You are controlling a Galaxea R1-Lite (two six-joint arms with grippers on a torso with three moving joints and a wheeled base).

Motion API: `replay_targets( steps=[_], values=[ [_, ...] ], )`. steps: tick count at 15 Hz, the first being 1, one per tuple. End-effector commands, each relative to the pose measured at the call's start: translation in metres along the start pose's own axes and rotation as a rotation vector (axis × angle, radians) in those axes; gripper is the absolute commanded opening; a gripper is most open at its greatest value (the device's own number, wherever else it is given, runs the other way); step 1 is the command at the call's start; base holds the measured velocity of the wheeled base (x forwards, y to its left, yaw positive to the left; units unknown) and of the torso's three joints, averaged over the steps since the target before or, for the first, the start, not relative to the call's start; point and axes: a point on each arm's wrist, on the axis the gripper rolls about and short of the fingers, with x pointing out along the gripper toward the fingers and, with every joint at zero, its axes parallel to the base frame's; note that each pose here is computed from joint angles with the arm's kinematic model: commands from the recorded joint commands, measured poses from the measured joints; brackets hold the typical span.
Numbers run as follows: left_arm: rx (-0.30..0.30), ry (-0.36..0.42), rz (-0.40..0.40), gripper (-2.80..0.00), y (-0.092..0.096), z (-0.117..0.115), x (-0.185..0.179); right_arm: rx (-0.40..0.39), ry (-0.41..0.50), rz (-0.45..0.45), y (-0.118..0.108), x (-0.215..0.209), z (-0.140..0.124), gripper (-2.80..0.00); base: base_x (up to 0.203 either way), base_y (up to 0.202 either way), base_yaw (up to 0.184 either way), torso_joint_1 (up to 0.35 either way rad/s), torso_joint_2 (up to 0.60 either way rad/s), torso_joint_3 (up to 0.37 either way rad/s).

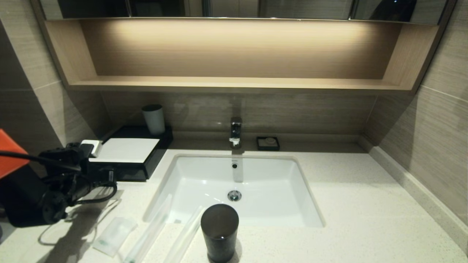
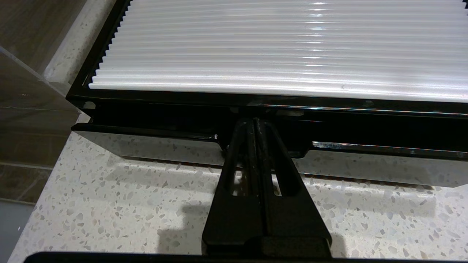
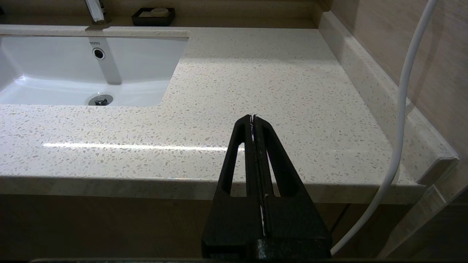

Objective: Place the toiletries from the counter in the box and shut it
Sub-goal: Open the drawer

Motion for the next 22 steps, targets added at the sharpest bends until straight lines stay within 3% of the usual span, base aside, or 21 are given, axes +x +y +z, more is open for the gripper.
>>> replay_targets(
  steps=[1,18,22],
  values=[
    [0.001,-0.004,-0.001,-2.8,0.0,0.0,0.001,-0.001,0.001,0.001,0.0,0.0,0.0,-2.8,0.0,0.0,0.0,0.0,0.0,0.0],
    [0.001,0.006,0.002,-2.8,0.0,-0.003,0.008,-0.001,0.001,0.001,0.0,0.0,0.0,-2.8,0.0,0.0,0.0,0.0,0.0,0.0],
    [-0.003,0.045,-0.001,-2.8,0.001,-0.002,0.011,-0.001,0.001,0.001,0.0,0.0,0.0,-2.8,0.0,0.0,0.0,0.0,0.0,0.0]
  ],
)
